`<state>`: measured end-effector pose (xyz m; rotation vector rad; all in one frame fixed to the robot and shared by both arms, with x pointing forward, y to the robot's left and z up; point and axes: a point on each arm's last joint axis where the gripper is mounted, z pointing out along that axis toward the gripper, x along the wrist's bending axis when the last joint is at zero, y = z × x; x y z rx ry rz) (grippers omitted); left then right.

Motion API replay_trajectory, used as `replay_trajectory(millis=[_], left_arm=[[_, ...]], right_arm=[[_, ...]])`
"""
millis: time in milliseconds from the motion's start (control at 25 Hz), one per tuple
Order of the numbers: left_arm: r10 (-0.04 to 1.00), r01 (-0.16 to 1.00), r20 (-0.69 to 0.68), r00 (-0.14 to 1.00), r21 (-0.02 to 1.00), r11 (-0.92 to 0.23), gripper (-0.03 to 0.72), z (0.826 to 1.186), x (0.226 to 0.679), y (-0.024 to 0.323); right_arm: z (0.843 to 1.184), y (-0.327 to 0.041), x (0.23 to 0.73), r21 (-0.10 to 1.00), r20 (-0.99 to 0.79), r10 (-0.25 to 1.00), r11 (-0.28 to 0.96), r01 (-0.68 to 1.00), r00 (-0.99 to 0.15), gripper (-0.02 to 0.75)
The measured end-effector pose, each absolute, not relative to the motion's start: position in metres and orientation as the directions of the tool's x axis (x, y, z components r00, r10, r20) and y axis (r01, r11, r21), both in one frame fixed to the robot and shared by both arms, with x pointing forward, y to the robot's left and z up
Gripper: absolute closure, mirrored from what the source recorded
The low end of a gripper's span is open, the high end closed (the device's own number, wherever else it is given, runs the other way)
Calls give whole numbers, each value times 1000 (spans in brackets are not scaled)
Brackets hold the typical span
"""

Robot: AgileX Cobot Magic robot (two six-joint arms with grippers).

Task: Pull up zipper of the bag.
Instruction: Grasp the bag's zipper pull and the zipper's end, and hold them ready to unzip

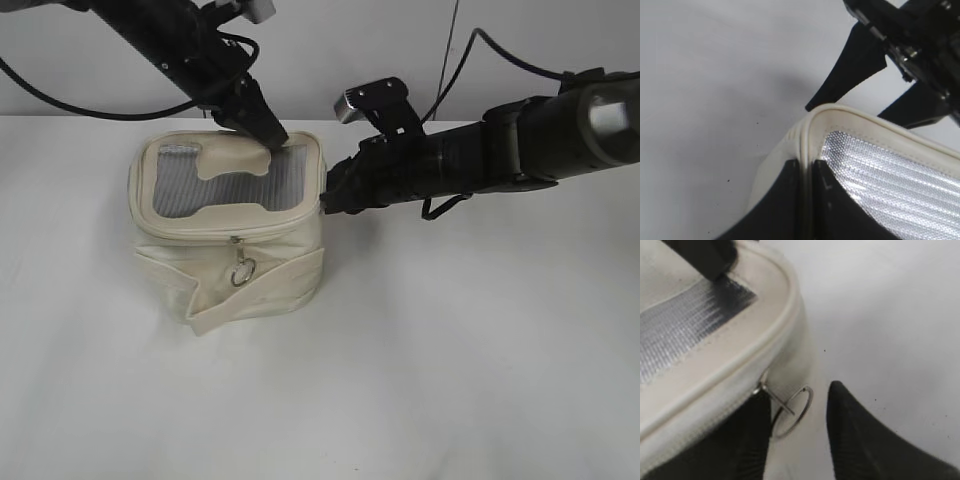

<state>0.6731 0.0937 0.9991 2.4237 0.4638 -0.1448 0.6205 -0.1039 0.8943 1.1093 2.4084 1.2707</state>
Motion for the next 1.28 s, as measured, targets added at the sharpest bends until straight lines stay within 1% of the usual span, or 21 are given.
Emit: replay_trajectory(millis=[40,80,120,160,200,360,720,800,1040,1280], left_arm=[[293,365,-219,931,589,-721,650,999,673,94],[295,368,-221,930,588,-720,651,999,673,94],[295,369,-222,929,589,-719,651,999,673,94],[297,371,-222,929,588,-719,651,999,673,94],[298,371,-221,929,588,-719,651,999,673,94],[305,381,-229,924,588,-713,652,999,673,93],[341,427,-257,904,578,-696,652,999,673,92],[354,442,-265,897,576,-688,652,999,673,90],[408,503,-296,864,560,-658,654,999,674,90],[460,564,-328,825,537,-628,655,999,673,86]], right_arm=[[893,-101,622,776,160,699,347,527,-697,494],[892,-100,622,773,163,701,346,531,-695,596],[891,-99,621,770,166,705,344,537,-690,665],[891,-99,621,766,176,712,334,549,-680,699],[891,-99,621,762,188,717,325,561,-671,717],[896,-104,611,745,202,722,325,583,-662,729],[918,-125,562,720,205,724,344,603,-658,729],[921,-126,555,714,219,707,353,604,-673,729],[921,-111,533,666,329,603,398,631,-727,729],[921,-86,516,642,363,581,410,648,-728,729]])
